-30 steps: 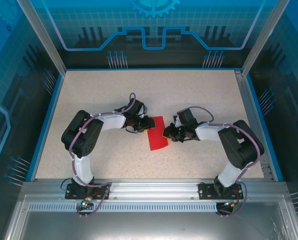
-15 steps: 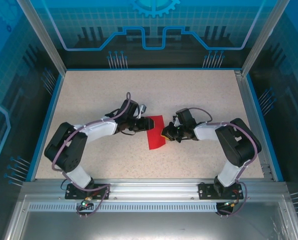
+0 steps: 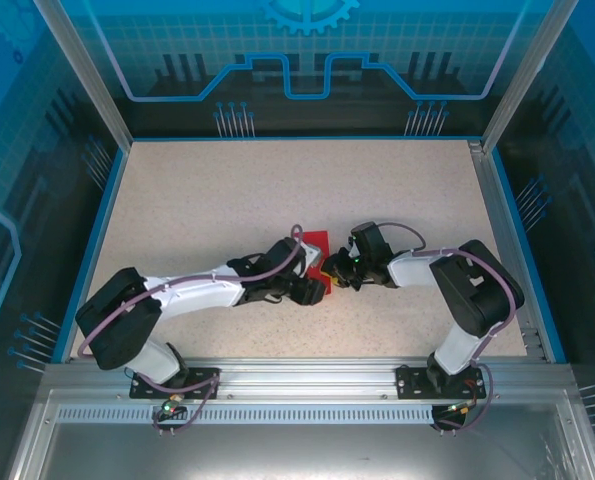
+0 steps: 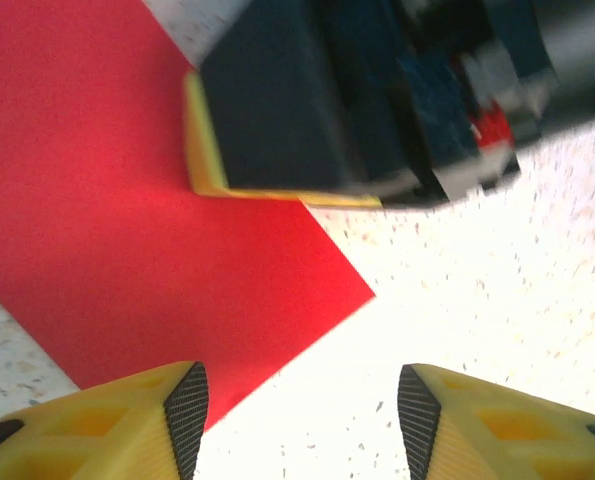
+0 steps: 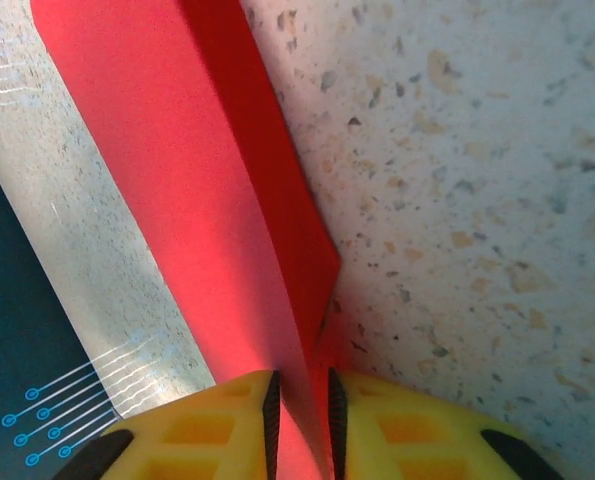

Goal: Fold a paper plane with a square sheet of paper (pick it up from the middle)
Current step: Third fold the triangle at the center of the table.

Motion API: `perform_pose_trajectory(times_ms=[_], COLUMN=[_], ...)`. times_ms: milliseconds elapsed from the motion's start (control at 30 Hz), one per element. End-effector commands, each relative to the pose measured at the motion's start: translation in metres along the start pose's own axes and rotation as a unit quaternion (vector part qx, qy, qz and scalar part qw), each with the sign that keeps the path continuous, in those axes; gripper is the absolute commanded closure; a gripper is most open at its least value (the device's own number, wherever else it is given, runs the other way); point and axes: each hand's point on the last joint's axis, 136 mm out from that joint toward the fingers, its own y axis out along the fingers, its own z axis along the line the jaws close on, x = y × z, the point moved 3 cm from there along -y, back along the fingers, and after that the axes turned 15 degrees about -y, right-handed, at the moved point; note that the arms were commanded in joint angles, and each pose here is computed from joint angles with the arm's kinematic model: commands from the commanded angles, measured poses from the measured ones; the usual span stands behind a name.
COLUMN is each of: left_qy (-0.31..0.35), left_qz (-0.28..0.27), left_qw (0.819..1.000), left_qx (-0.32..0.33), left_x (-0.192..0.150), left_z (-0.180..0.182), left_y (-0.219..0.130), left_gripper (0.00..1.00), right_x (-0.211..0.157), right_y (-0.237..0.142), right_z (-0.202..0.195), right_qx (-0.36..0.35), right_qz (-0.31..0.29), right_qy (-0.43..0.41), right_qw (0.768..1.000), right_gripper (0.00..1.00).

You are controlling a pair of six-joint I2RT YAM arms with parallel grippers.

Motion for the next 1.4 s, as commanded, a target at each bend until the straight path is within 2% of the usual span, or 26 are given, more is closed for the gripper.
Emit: perform_pose_trajectory(times_ms=[0, 333, 533, 967, 1067, 1133, 1233, 1367], left_qy=[0.070, 0.167, 0.165, 0.164, 0.163, 0.161, 0.159, 0.158], left_qz=[-0.016, -0.016, -0.036, -0.062, -0.069, -0.077, -0.084, -0.093], left_qw=[0.996, 0.980, 0.977, 0.974, 0.973, 0.973, 0.972, 0.970], left_qx=[0.056, 0.107, 0.127, 0.146, 0.147, 0.150, 0.153, 0.157], left_x=[0.003, -0.012, -0.012, -0.005, -0.003, -0.001, 0.002, 0.005], left_z=[0.000, -0.019, -0.013, -0.007, -0.007, -0.008, -0.007, -0.007], left_y=[0.003, 0.023, 0.025, 0.033, 0.033, 0.032, 0.031, 0.027], left_gripper=[0.42, 0.38, 0.37, 0.41, 0.49, 0.58, 0.63, 0.80], right_x=[0.000, 0.006, 0.008, 0.010, 0.010, 0.010, 0.009, 0.010], right_y=[-0.005, -0.006, -0.008, -0.008, -0.007, -0.007, -0.008, -0.010], right_z=[0.011, 0.016, 0.017, 0.019, 0.020, 0.019, 0.018, 0.015], right_qx=[0.015, 0.038, 0.044, 0.064, 0.065, 0.064, 0.060, 0.052], right_qz=[0.006, 0.010, 0.011, 0.018, 0.020, 0.021, 0.020, 0.020], right_qy=[-0.019, -0.020, -0.016, -0.007, -0.008, -0.008, -0.009, -0.010], right_qw=[1.000, 0.999, 0.999, 0.998, 0.998, 0.998, 0.998, 0.998], right_gripper=[0.76, 0.81, 0.85, 0.85, 0.84, 0.84, 0.84, 0.83])
